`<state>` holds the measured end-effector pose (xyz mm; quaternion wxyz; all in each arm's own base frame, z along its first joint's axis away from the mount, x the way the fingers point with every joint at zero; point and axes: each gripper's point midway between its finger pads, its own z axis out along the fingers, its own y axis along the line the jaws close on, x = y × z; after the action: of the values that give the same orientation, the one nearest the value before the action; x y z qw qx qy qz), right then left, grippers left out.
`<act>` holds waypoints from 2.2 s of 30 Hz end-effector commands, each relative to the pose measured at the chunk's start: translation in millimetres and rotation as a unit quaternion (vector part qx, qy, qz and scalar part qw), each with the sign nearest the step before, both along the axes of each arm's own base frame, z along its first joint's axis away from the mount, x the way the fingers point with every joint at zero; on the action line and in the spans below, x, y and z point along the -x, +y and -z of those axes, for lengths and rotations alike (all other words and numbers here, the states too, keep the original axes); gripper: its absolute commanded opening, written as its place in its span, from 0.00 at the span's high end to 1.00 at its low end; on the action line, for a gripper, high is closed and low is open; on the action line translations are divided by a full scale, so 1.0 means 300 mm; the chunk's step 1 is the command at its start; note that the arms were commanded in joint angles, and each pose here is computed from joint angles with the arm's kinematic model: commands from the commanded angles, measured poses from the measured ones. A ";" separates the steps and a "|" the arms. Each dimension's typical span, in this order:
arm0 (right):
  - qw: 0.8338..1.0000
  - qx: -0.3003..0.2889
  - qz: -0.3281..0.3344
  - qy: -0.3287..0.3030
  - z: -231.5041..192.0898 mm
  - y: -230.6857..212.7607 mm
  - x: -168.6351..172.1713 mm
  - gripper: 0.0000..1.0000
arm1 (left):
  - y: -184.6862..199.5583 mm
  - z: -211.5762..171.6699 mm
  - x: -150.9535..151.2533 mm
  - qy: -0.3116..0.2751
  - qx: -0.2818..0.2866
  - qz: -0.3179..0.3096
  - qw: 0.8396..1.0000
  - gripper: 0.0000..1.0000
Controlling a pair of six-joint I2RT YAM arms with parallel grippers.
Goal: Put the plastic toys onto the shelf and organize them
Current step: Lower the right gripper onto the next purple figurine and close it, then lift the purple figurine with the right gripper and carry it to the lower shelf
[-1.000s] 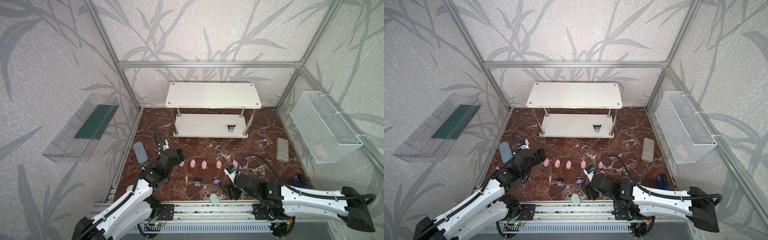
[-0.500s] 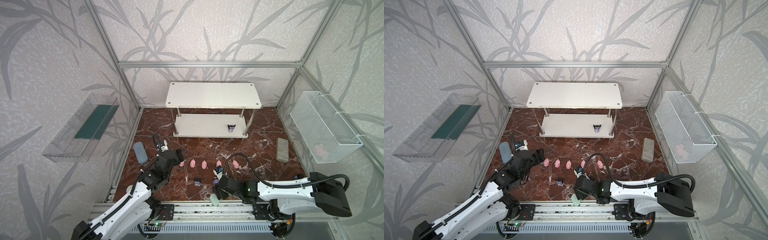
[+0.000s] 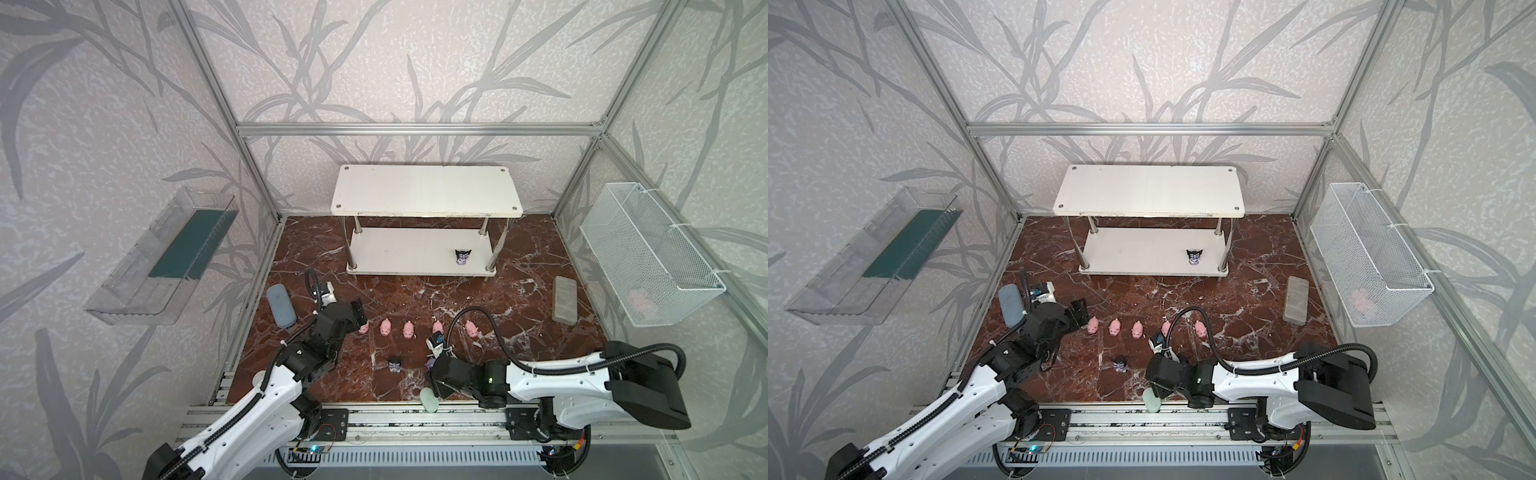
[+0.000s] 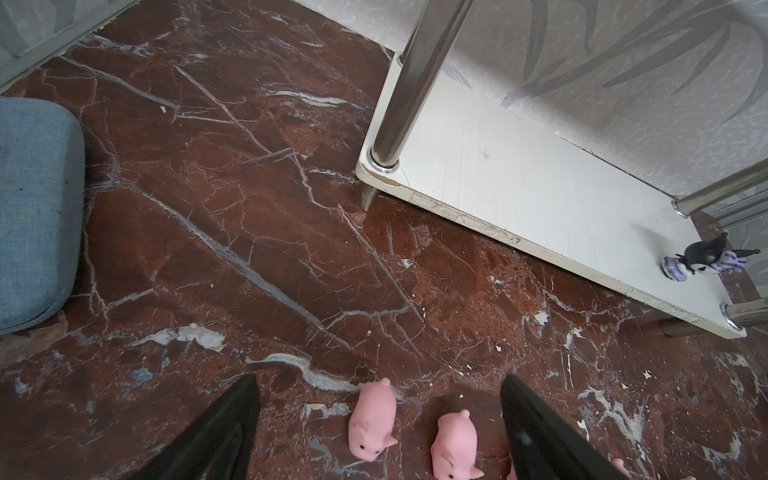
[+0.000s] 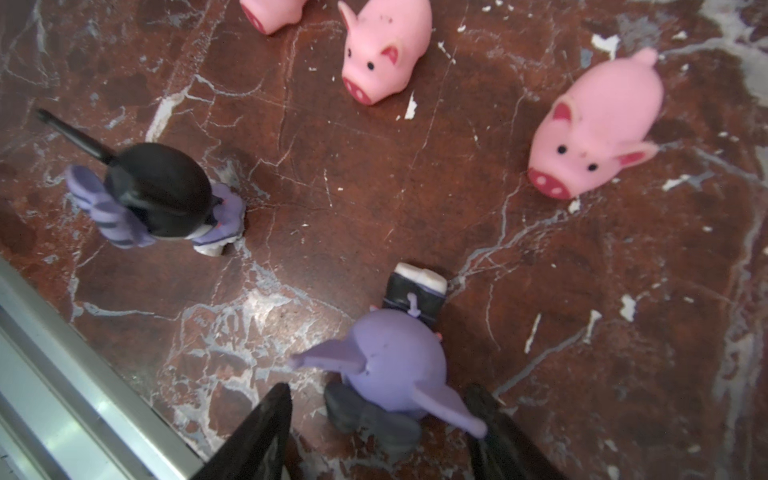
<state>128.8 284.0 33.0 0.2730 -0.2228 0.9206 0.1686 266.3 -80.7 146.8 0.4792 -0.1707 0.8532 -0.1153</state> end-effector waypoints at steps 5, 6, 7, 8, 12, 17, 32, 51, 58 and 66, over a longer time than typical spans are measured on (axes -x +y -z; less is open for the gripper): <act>1.000 -0.007 0.016 -0.019 -0.029 0.048 -0.037 0.35 | 0.018 0.001 0.000 -0.006 -0.007 -0.015 1.000 0.11; 1.000 -0.004 0.017 -0.020 -0.026 0.048 -0.039 0.35 | 0.020 0.001 0.000 -0.006 -0.007 -0.017 1.000 0.11; 1.000 -0.001 0.021 -0.021 -0.023 0.045 -0.043 0.35 | 0.020 0.004 0.001 -0.005 -0.007 -0.016 1.000 0.11; 0.999 0.001 0.024 -0.020 -0.021 0.042 -0.046 0.36 | 0.022 0.005 0.002 -0.005 -0.008 -0.017 1.000 0.11; 0.999 0.005 0.037 -0.013 -0.005 0.029 -0.058 0.41 | 0.024 0.006 0.004 -0.007 -0.007 -0.018 1.000 0.11; 0.999 0.008 0.046 -0.010 0.005 0.022 -0.066 0.42 | 0.026 0.009 0.004 -0.007 -0.008 -0.019 1.000 0.11; 0.998 0.017 0.056 -0.008 0.011 0.012 -0.079 0.61 | 0.015 0.009 -0.006 -0.007 -0.006 -0.016 1.000 0.11; 0.997 0.023 0.052 -0.060 -0.262 -0.008 -0.142 0.65 | 0.022 0.005 0.000 -0.014 -0.002 -0.018 1.000 0.11; 0.993 -0.002 0.055 -0.102 -0.427 0.004 -0.306 0.65 | 0.023 0.013 0.005 -0.012 -0.002 -0.016 1.000 0.11; 0.991 -0.005 0.072 -0.114 -0.454 0.024 -0.540 0.65 | 0.022 0.011 0.006 -0.012 -0.002 -0.014 1.000 0.11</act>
<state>274.6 282.6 165.0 0.3813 -0.1507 0.9037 0.1232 266.1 -77.7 145.3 0.4885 -0.1755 0.8470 -0.1146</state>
